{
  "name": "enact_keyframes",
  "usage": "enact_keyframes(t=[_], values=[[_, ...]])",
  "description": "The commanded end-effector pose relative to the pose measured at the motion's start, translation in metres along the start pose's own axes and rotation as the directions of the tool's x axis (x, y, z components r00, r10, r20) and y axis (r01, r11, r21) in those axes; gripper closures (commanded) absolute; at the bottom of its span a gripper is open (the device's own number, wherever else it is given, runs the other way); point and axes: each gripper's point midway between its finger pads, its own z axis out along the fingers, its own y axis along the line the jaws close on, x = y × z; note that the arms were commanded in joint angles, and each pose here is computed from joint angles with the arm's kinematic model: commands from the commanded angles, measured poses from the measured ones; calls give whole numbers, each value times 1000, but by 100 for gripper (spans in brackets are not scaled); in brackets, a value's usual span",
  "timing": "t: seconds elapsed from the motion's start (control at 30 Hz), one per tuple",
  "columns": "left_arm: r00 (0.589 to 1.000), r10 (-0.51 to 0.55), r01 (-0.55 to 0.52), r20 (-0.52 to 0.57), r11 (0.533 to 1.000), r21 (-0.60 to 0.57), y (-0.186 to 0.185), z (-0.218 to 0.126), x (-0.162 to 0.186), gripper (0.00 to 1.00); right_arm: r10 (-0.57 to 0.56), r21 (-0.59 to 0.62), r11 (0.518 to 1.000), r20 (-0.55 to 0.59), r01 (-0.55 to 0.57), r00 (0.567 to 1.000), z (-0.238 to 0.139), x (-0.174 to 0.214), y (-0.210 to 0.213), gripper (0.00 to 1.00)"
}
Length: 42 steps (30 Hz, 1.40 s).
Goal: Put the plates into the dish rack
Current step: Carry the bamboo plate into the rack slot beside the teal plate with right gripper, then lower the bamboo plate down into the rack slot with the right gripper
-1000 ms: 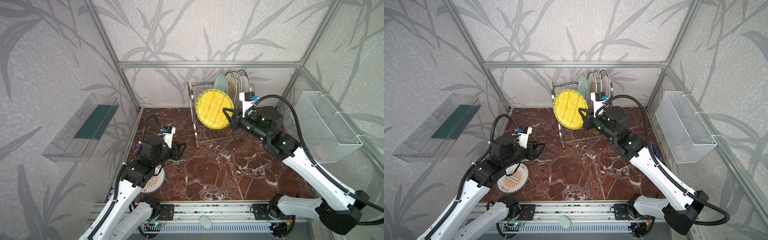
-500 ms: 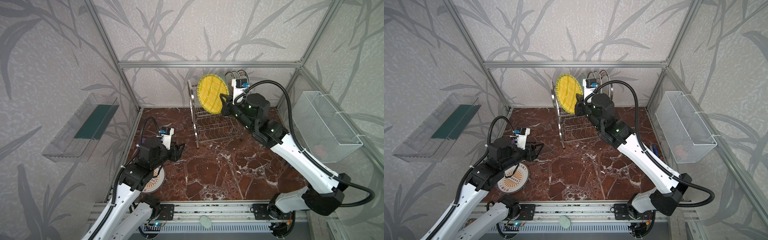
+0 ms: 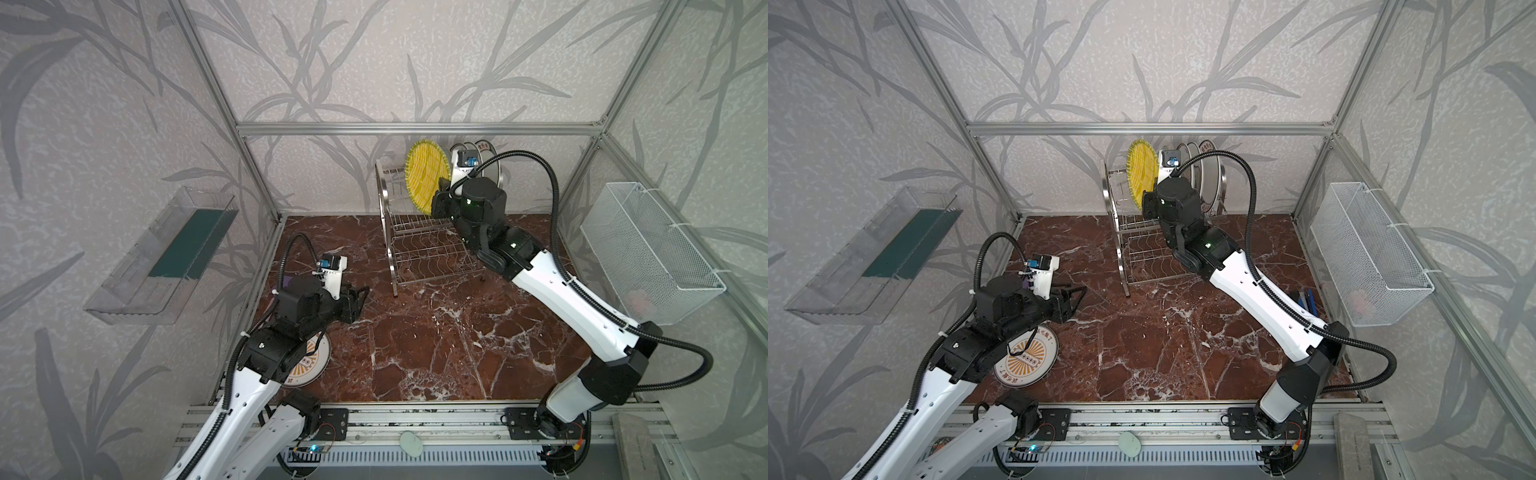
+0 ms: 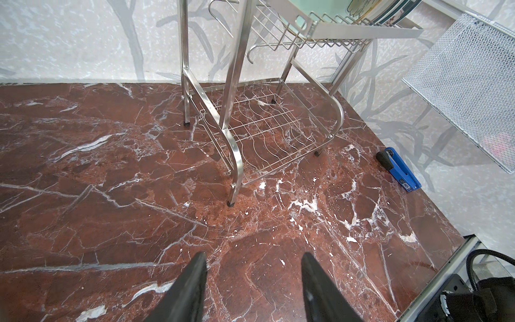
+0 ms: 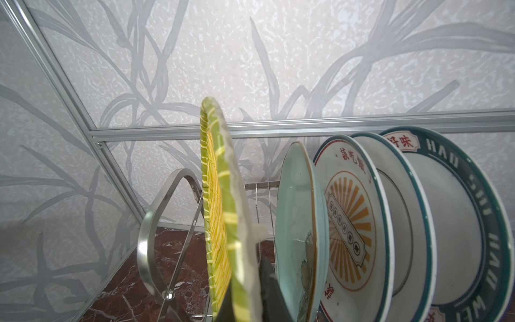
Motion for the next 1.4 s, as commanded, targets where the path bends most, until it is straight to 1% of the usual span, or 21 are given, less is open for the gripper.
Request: enact_keyframes(t=[0.0,0.13,0.2,0.5,0.8,1.07,1.1,1.37], values=[[1000,19,-19,12,1000,-9,3,0,1,47,18,58,998,91,-23,996,-1,-30,-3,100],[1000,19,-18,12,1000,-7,2,0,1,47,-23,103,995,100,13,995,5,-31,0,100],[1000,20,-20,13,1000,-5,2,0,1,47,-54,120,992,74,45,996,16,-18,6,100],[1000,20,-20,23,1000,-4,3,-2,0,47,-132,199,973,54,119,990,29,-10,16,100],[999,25,-25,38,1000,-7,3,-4,-1,48,-168,259,953,18,158,986,39,3,14,100],[999,21,-21,35,1000,-8,4,-4,0,47,-192,283,941,-4,185,981,47,15,14,100],[999,20,-20,33,1000,-9,4,-3,0,47,-195,311,932,-8,187,981,46,16,10,100],[999,17,-17,39,1000,1,3,-5,0,47,-209,332,920,-30,207,977,51,26,8,100]])
